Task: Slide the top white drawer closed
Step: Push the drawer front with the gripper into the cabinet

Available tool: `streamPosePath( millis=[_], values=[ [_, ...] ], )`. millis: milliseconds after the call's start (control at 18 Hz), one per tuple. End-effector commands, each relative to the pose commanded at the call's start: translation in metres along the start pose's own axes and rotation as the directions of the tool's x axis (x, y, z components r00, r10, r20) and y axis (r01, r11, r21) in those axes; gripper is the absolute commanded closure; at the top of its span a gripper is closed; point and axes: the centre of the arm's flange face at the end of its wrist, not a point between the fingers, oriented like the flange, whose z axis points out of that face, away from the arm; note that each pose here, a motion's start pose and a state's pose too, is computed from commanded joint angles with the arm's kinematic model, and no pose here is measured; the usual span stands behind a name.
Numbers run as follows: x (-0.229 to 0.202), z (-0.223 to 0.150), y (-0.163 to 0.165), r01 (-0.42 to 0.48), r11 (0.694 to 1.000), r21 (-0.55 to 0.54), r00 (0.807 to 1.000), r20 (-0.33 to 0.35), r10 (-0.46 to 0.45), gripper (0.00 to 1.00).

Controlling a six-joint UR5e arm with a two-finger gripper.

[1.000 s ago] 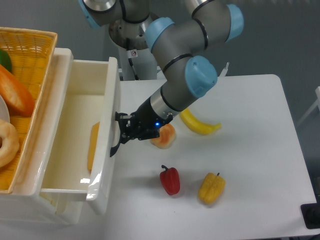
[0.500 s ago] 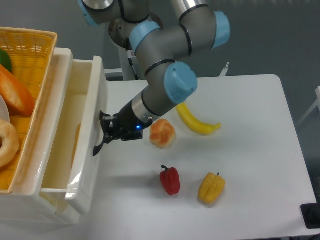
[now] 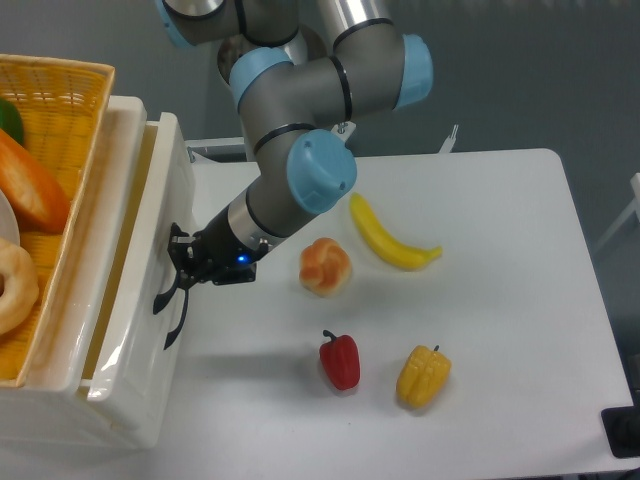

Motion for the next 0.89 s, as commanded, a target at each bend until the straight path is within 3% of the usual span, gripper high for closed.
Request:
streamPosePath(
  millis=[778,889],
  values=[
    [0.014,0.013,-0.001,-0.014,1.000,-0.022,1.000,0.001,0.014,0.89],
    [0.012,0.015,-0.003,-0.026,1.000,-0.014,1.000,0.006,0.026,0.83]
  ],
)
